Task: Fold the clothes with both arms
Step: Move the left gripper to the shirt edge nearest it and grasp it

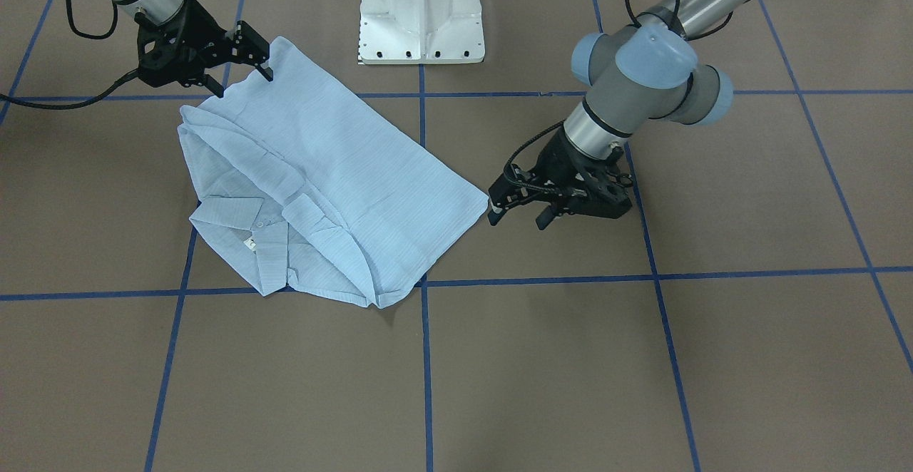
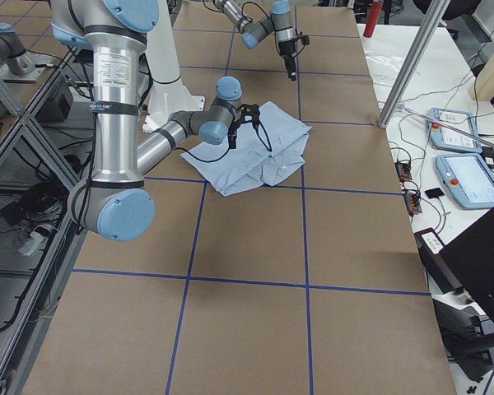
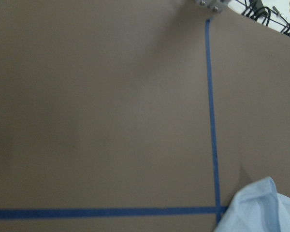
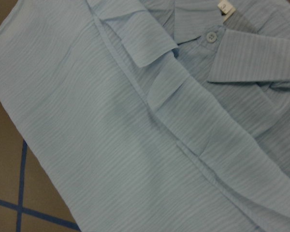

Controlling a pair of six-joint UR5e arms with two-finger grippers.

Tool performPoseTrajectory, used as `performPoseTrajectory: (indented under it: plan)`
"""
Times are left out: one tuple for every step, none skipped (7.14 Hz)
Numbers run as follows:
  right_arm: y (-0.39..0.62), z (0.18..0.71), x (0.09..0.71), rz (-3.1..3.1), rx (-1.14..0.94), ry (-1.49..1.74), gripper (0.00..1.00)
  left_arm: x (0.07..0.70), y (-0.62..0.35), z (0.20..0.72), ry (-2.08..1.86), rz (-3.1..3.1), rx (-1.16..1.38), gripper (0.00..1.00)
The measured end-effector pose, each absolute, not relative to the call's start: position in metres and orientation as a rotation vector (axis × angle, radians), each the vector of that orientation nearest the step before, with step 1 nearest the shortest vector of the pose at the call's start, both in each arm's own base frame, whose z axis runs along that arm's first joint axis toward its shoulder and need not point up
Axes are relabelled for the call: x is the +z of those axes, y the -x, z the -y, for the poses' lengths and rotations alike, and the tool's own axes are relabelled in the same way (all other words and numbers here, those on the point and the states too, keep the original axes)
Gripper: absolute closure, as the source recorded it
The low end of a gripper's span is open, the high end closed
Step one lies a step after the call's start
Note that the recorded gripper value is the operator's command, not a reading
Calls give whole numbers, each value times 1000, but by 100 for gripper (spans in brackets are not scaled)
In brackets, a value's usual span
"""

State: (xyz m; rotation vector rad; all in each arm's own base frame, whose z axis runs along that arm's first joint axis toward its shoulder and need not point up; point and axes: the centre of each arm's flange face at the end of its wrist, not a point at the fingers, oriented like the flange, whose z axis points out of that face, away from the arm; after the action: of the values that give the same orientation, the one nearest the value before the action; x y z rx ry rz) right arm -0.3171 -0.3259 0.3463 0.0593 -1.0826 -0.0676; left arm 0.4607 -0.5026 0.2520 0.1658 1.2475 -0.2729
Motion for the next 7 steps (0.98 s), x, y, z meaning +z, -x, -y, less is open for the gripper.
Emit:
performPoseTrajectory:
  plan:
    - [313, 342, 349, 1077, -51, -80, 0, 241, -487, 481, -127, -1205, -308, 6]
    - [315, 354, 349, 1076, -42, -92, 0, 235, -509, 465, -102, -1149, -334, 7]
    - [318, 361, 346, 1080, -38, -101, 0, 234, -526, 454, -82, -1100, -348, 10]
    - [319, 365, 341, 1086, -36, -108, 0, 239, -542, 443, -68, -1063, -350, 10]
    - [319, 367, 338, 1090, -35, -114, 0, 246, -559, 434, -63, -1033, -345, 11]
    - [319, 368, 336, 1093, -33, -117, 0, 251, -571, 432, -62, -1012, -344, 15]
    - [319, 369, 335, 1096, -33, -119, 0, 255, -576, 431, -60, -1000, -344, 18]
